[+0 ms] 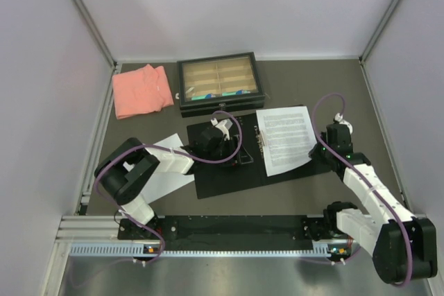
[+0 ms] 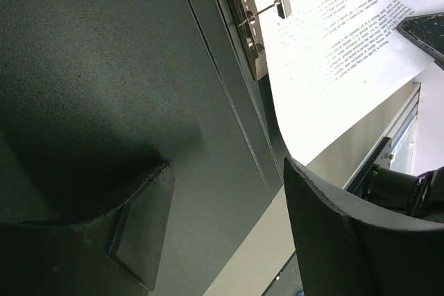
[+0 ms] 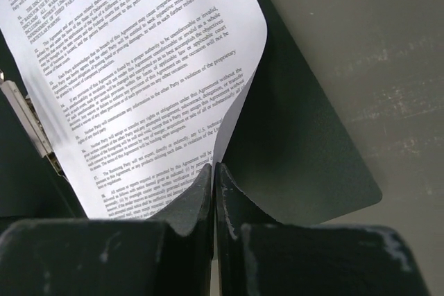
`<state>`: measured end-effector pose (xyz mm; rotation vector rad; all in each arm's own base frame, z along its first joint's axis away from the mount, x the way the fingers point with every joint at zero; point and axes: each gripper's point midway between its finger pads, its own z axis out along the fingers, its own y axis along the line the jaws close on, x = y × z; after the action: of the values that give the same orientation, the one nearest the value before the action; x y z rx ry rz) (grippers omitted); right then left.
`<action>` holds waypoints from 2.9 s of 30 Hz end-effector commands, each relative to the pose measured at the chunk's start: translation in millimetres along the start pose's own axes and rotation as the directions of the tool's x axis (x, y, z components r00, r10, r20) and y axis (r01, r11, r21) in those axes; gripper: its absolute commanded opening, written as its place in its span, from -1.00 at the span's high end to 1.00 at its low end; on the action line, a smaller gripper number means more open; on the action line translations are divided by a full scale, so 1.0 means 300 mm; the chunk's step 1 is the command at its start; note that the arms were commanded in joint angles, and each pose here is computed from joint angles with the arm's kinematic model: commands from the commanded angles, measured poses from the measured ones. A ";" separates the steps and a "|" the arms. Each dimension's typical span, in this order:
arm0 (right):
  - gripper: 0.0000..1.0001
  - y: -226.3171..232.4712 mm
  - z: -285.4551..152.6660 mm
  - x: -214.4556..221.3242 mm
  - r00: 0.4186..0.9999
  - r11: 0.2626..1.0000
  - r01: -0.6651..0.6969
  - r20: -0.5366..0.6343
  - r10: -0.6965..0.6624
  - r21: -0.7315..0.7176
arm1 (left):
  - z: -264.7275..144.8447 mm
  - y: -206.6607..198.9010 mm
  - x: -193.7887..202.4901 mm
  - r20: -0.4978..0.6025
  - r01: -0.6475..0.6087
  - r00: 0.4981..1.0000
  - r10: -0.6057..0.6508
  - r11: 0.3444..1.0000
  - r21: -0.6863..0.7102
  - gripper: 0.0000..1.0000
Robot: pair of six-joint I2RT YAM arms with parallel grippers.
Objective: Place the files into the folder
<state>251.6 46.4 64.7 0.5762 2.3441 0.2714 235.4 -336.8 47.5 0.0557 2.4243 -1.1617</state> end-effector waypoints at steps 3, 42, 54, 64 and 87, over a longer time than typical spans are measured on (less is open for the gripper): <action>1.00 0.006 -0.008 -0.086 0.998 0.999 0.041 0.051 -0.041 -0.008 | 0.010 -0.017 -0.013 0.014 -0.024 1.000 0.024 0.999 0.022 -0.39; 0.98 0.015 0.001 -0.043 0.997 0.991 -0.070 0.020 0.073 -0.114 | 0.033 -0.030 -0.001 -0.012 -0.028 1.000 0.029 0.999 0.036 -0.40; -0.97 -0.082 -0.176 -0.184 0.986 0.989 -0.090 0.150 0.072 0.121 | -0.190 -0.252 -0.164 0.122 -0.150 0.982 0.141 0.986 0.068 -0.65; -0.97 0.344 -0.234 -0.254 0.937 0.961 0.269 0.249 -0.244 -0.070 | -0.598 0.078 -0.238 0.310 0.068 0.949 0.062 0.918 -0.390 -0.67; -0.34 1.688 0.027 0.511 0.677 0.372 0.602 0.205 -0.707 -0.706 | -0.787 0.524 -0.053 0.662 0.702 0.676 -0.323 0.555 -0.446 -0.37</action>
<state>324.0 533.4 123.8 -0.7600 2.1680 0.7401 188.8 -56.4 76.1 -1.0873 2.2652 -0.2865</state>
